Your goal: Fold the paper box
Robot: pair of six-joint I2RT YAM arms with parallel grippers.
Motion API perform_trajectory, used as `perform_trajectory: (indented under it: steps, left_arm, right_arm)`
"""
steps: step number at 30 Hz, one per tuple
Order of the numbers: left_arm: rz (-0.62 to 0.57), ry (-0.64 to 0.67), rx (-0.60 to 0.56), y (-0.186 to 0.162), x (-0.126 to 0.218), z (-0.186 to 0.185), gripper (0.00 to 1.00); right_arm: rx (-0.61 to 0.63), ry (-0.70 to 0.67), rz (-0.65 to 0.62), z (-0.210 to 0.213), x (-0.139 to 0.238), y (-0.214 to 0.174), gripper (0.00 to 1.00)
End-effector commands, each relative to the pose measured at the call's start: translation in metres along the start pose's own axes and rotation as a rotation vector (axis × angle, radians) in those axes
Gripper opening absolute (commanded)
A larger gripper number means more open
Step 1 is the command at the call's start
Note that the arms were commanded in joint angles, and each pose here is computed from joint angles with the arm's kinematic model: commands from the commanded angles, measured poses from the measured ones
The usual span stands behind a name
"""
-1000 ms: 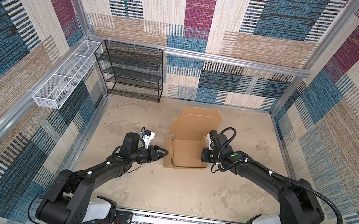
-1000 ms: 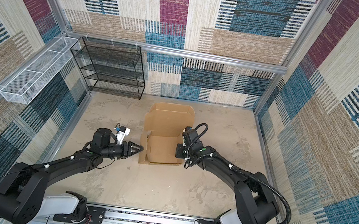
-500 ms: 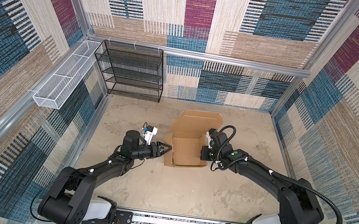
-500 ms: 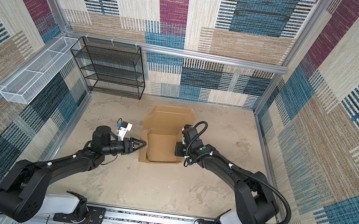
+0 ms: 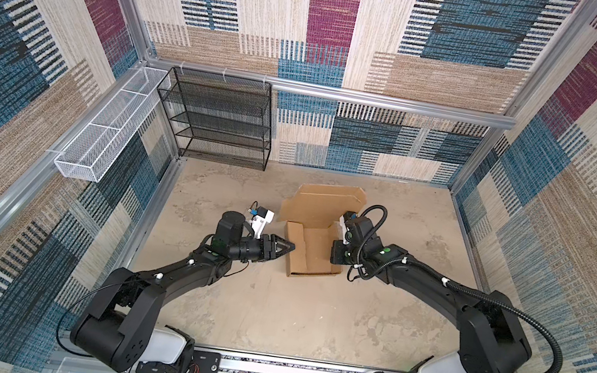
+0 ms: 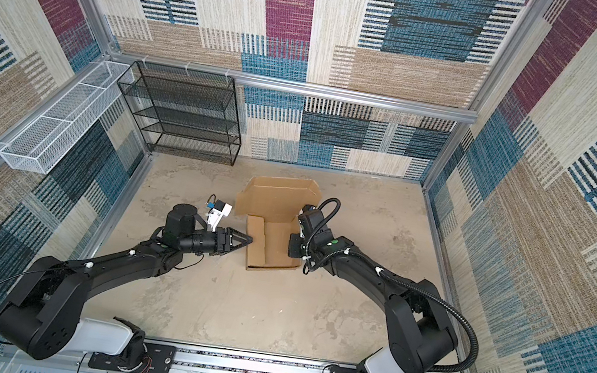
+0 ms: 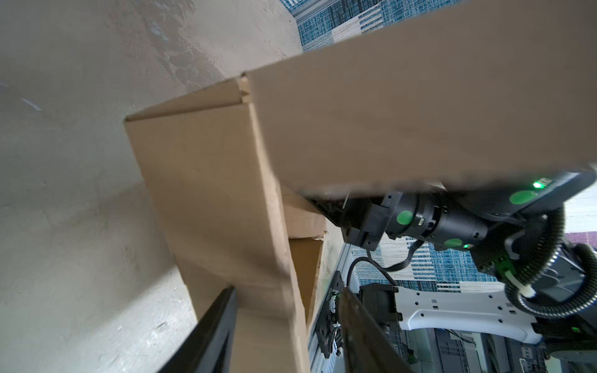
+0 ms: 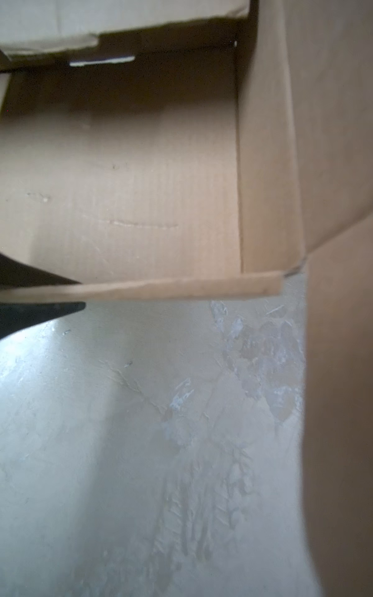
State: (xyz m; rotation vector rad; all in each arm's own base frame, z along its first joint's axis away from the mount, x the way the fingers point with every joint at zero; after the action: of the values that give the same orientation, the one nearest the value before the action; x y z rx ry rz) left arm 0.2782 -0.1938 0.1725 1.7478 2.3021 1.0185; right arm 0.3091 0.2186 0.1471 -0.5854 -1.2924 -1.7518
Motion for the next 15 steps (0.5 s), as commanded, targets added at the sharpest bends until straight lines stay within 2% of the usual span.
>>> perform_trajectory:
  steps: [1,15]
  left_arm:
    - [0.058,0.069,-0.023,-0.007,-0.001,0.005,0.54]
    - [0.218,0.380,-0.099,-0.009,0.009,0.017,0.52]
  right_arm:
    - [0.007,-0.005,-0.021,0.007,0.001,0.006,0.00]
    - [0.040,-0.018,-0.048,0.026,0.007,0.011,0.00]
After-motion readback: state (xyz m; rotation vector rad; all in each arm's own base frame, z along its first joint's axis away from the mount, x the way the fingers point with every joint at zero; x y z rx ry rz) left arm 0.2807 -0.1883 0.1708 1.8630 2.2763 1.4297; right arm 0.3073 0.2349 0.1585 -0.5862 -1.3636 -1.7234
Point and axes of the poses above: each gripper's point midway between its finger pads, its own x axis back along the fingers, its own z axis along the line the jaws close on, y = z × x, the point moved 5 cm from there along x, back along the fingers, and after that the axes turned 9 degrees about -x, right-handed, at the moved point
